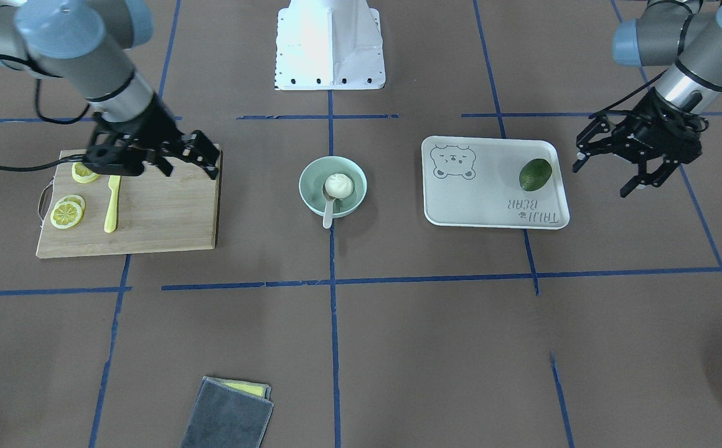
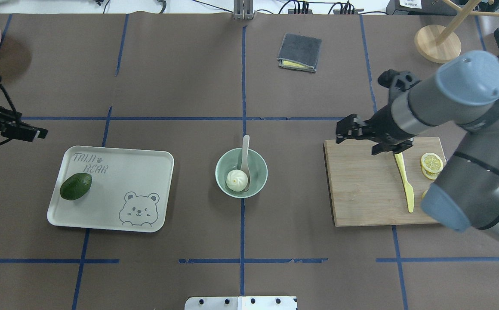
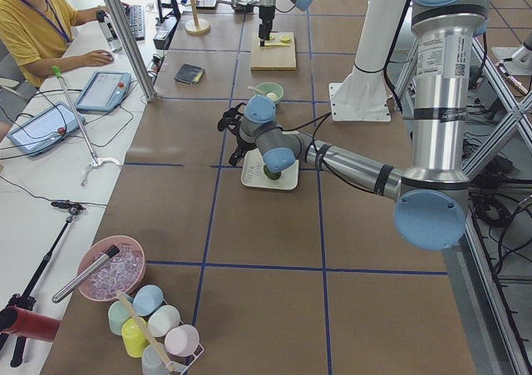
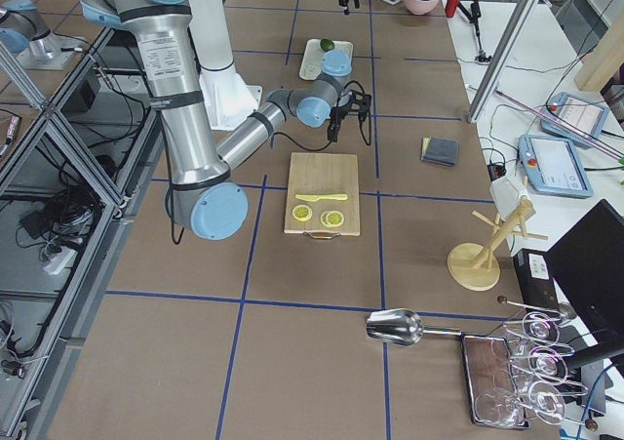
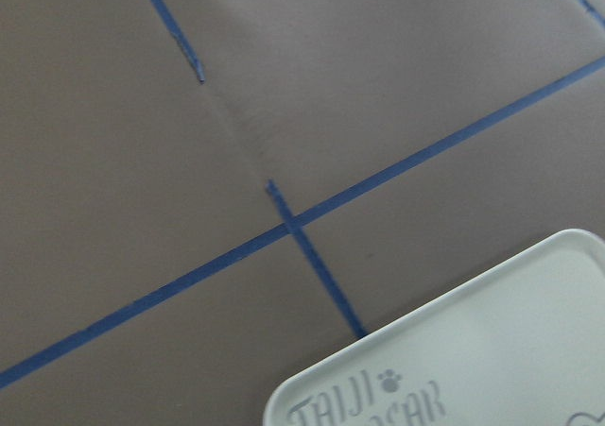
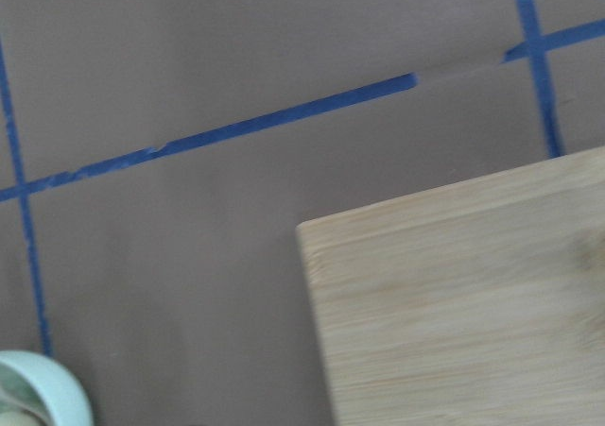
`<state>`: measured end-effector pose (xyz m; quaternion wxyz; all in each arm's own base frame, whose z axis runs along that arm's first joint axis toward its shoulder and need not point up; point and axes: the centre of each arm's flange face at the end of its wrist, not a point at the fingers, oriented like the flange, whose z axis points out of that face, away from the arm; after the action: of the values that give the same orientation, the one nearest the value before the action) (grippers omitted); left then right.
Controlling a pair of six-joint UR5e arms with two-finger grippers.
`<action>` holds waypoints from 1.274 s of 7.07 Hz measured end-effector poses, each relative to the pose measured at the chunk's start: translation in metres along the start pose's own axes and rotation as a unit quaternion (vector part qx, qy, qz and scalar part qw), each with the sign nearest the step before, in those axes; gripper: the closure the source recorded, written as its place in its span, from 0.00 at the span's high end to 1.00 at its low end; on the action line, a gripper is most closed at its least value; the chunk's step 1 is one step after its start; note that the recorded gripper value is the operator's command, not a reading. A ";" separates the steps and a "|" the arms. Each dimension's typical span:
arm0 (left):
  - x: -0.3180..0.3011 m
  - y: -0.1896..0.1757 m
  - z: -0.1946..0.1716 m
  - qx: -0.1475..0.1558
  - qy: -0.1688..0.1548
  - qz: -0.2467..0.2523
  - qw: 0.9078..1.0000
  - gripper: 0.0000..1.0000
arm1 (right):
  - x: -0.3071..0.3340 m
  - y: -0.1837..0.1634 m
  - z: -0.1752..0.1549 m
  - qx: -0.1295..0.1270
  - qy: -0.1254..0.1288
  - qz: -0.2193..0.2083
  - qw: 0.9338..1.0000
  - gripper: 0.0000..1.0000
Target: Put spoon and bun in bowl
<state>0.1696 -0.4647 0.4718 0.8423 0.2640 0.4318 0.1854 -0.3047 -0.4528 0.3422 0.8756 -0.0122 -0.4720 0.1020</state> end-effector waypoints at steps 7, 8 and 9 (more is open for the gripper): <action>-0.213 0.013 -0.124 -0.127 -0.066 -0.057 0.988 1.00 | 0.356 -0.140 -0.100 0.008 0.042 -0.155 0.987 1.00; -0.211 0.032 -0.124 -0.143 -0.051 -0.087 0.985 1.00 | 0.370 -0.138 -0.100 0.001 0.041 -0.151 0.988 1.00; -0.212 0.048 -0.122 -0.153 -0.044 -0.104 0.982 1.00 | 0.378 -0.137 -0.104 -0.011 0.037 -0.144 0.989 1.00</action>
<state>-0.0532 -0.5070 0.5749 0.9056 0.0937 0.3862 0.1485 0.0064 -0.5076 0.6124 0.8976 0.0427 -0.4376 -0.0305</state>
